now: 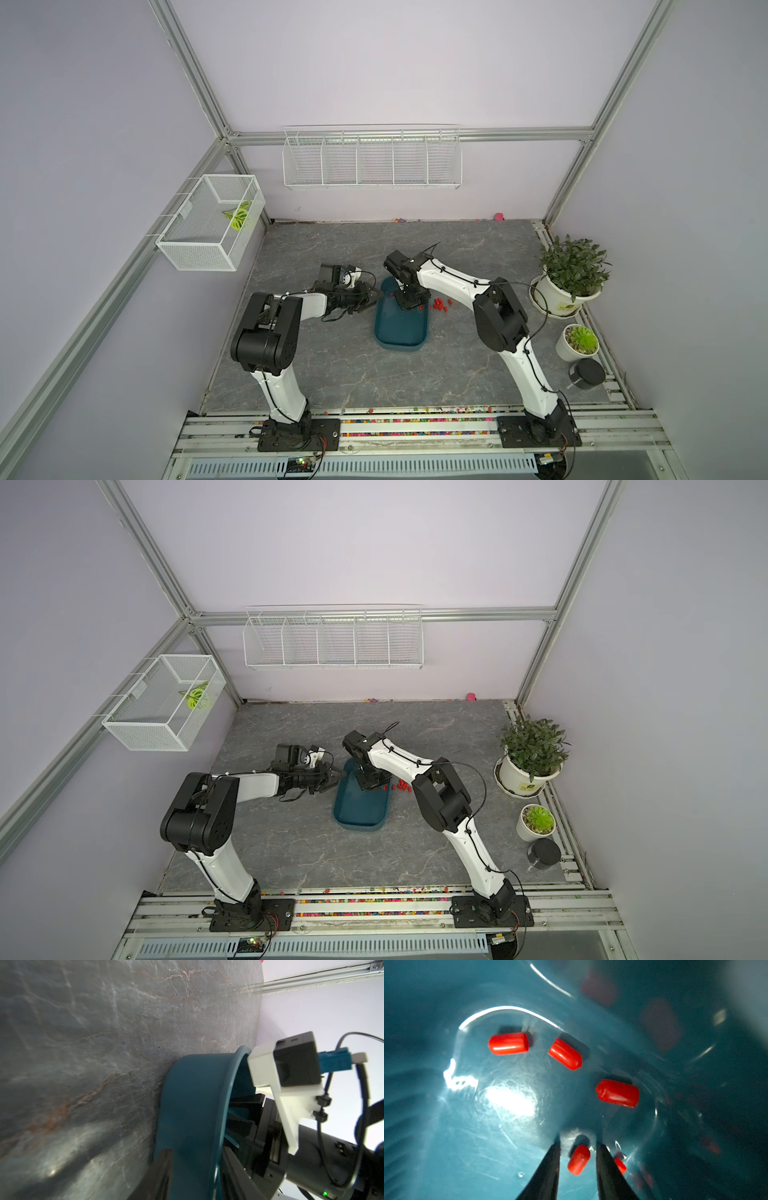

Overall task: Take the screw protection sleeves out of the storage box
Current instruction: Pick up the screw protection sleeve from the storage box.

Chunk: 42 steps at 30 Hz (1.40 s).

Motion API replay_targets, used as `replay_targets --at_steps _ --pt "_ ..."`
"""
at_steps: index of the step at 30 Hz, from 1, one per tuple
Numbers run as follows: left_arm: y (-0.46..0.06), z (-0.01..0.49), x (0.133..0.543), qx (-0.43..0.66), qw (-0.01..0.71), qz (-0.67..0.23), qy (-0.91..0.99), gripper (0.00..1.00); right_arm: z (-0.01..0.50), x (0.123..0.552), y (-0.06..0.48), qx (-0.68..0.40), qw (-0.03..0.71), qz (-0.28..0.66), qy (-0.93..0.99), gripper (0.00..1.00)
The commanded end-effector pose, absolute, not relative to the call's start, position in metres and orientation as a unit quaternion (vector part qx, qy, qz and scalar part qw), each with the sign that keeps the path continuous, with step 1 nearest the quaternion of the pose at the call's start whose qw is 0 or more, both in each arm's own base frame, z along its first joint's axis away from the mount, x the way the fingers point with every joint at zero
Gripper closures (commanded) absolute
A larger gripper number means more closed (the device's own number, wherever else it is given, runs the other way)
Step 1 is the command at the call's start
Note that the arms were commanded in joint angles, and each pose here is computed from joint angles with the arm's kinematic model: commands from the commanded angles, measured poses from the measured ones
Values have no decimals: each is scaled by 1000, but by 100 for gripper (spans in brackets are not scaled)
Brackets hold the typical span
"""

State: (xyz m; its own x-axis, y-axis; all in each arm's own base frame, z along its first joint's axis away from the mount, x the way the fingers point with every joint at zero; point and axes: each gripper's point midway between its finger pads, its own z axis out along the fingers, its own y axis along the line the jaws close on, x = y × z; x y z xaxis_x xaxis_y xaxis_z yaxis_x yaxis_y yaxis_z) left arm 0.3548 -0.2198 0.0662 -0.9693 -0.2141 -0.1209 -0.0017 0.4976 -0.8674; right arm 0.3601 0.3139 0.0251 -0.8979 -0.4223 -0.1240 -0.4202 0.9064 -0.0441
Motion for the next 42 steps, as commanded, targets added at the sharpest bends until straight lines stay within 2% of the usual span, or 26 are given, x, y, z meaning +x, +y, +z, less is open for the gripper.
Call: replay_targets --at_steps 1,11,42 --pt "-220 72 354 -57 111 -503 855 56 17 355 309 -207 43 -12 977 67" --pt "-220 72 353 -57 111 -503 855 56 17 354 311 -208 42 -7 977 77" --pt "-220 71 354 -58 110 -503 856 56 65 358 311 -195 100 60 974 82"
